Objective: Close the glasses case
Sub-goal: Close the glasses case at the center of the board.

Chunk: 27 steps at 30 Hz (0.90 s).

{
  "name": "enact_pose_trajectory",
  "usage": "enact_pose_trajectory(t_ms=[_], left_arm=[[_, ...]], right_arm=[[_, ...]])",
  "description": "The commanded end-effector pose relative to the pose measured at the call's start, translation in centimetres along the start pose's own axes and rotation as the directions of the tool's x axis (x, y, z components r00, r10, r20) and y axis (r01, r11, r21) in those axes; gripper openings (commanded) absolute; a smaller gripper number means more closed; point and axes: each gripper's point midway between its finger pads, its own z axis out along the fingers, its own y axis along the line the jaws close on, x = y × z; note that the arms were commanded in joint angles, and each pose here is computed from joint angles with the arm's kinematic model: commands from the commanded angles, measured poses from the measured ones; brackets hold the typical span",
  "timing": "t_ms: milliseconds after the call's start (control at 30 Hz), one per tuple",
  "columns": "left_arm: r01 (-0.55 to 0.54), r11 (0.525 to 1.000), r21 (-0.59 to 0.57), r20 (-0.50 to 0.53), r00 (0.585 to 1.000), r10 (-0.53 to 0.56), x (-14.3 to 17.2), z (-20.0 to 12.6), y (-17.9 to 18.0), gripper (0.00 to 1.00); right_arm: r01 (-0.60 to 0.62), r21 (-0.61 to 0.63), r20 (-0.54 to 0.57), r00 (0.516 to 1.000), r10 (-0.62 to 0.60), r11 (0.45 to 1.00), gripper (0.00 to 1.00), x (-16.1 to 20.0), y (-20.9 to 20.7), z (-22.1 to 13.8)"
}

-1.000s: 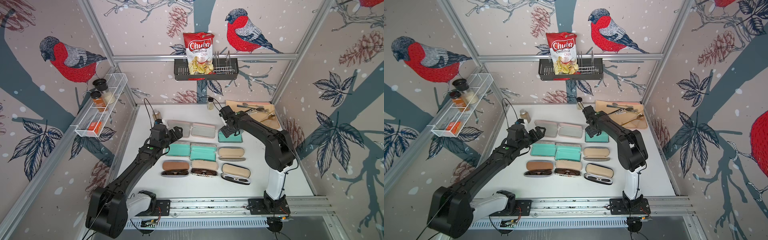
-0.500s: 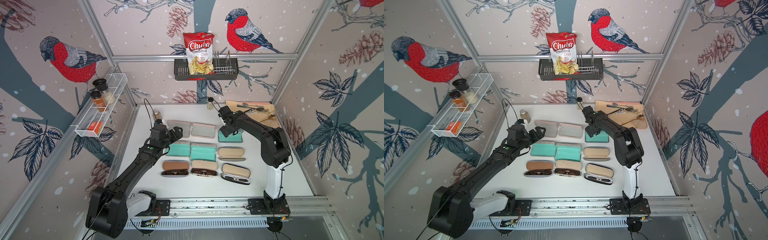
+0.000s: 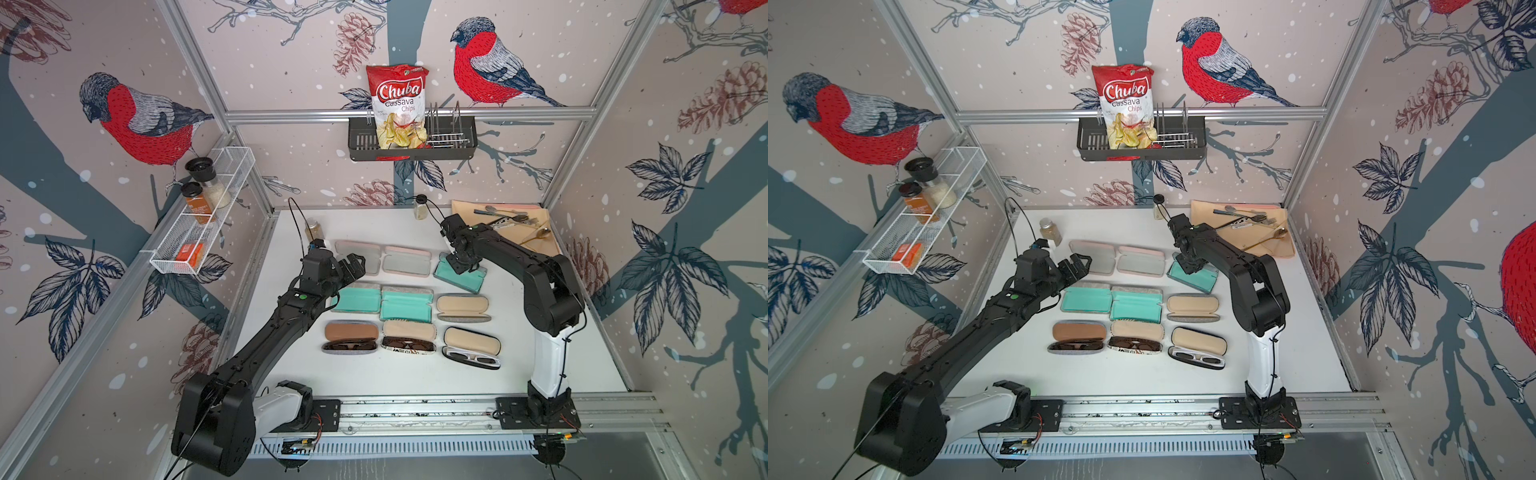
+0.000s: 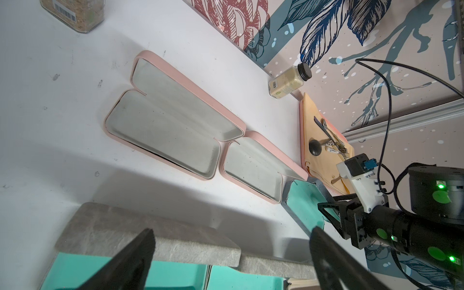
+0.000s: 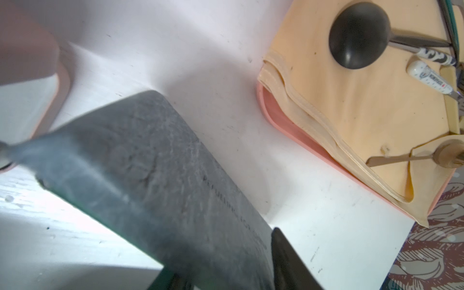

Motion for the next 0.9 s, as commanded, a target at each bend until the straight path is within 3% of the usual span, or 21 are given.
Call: enact_pose_trajectory(t_ms=[0, 233, 433, 567, 700, 867], left_arm=[[-0.006, 0.999, 0.044, 0.037, 0.999, 0.004, -0.9, -0.1, -1.0, 0.96], [-0.013, 0.997, 0.075, 0.010, 1.000, 0.013, -0.6, 0.5, -1.7, 0.95], [-0.030, 0.994, 0.107, -0.006, 1.000, 0.030, -0.4, 1.2, -3.0, 0.95], [-0.078, 0.985, 0.154, -0.032, 0.996, 0.084, 0.3, 2.3, -5.8, 0.95], [-0.106, 0.975, 0.198, -0.085, 0.989, 0.125, 1.6, 3.8, -8.5, 0.95], [-0.089, 0.975, 0.204, -0.104, 0.988, 0.112, 2.0, 4.8, -8.8, 0.95]], right_arm=[[-0.040, 0.049, -0.005, 0.999, 0.040, 0.998, 0.41, 0.4, -1.4, -0.3], [-0.112, 0.093, -0.015, 0.993, 0.114, 0.989, 0.28, 1.4, -3.5, -0.1], [-0.169, 0.114, -0.022, 0.985, 0.172, 0.979, 0.26, 2.0, -5.1, -0.2], [-0.197, 0.123, -0.036, 0.978, 0.203, 0.973, 0.26, 2.6, -5.9, 0.0], [-0.206, 0.086, -0.031, 0.977, 0.209, 0.975, 0.26, 2.5, -5.2, 0.2], [-0.193, 0.032, -0.027, 0.981, 0.194, 0.981, 0.26, 2.1, -3.7, 0.1]])
